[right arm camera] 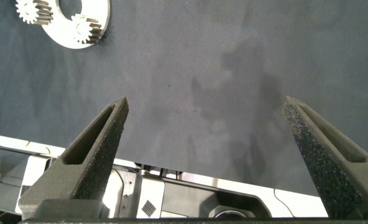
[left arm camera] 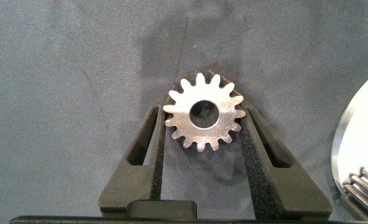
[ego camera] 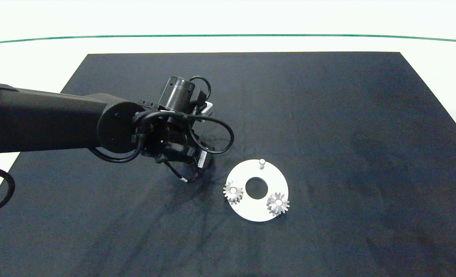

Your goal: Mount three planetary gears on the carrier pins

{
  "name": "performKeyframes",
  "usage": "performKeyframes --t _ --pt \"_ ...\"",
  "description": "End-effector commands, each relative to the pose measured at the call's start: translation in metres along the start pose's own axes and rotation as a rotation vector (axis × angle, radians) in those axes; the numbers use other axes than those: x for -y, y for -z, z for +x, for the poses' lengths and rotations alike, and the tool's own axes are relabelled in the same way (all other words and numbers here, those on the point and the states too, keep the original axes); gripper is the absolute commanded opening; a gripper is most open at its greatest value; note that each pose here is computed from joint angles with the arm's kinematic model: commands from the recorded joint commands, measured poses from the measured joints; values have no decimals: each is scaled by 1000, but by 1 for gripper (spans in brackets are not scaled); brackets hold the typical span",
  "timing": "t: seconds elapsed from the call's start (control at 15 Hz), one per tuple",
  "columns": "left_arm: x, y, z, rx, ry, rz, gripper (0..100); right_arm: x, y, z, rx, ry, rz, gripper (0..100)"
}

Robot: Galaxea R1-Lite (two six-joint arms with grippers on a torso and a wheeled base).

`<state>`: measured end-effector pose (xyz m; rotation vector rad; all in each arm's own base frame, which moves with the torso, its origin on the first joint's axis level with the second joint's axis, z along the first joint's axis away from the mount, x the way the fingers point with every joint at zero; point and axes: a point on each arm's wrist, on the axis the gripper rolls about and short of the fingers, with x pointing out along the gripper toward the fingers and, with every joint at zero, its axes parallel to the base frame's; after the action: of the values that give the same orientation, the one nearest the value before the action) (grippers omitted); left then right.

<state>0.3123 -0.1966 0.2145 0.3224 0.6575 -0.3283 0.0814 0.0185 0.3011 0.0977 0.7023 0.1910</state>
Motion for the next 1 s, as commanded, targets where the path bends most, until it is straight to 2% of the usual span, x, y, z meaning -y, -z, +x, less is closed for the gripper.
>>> performKeyframes --t 0.07,0.53,0.87,1.0 --pt "-1 1 2 -8 -4 -1 27 0 0 1 -7 -1 0 100" --pt "-2 -1 -2 3 -2 -1 13 0 1 1 -9 0 0 100" --pt "-4 -4 -19 35 2 -8 13 0 0 1 -10 1 3 100" --pt "-7 -7 -32 66 2 -15 13 0 0 1 -10 1 3 100"
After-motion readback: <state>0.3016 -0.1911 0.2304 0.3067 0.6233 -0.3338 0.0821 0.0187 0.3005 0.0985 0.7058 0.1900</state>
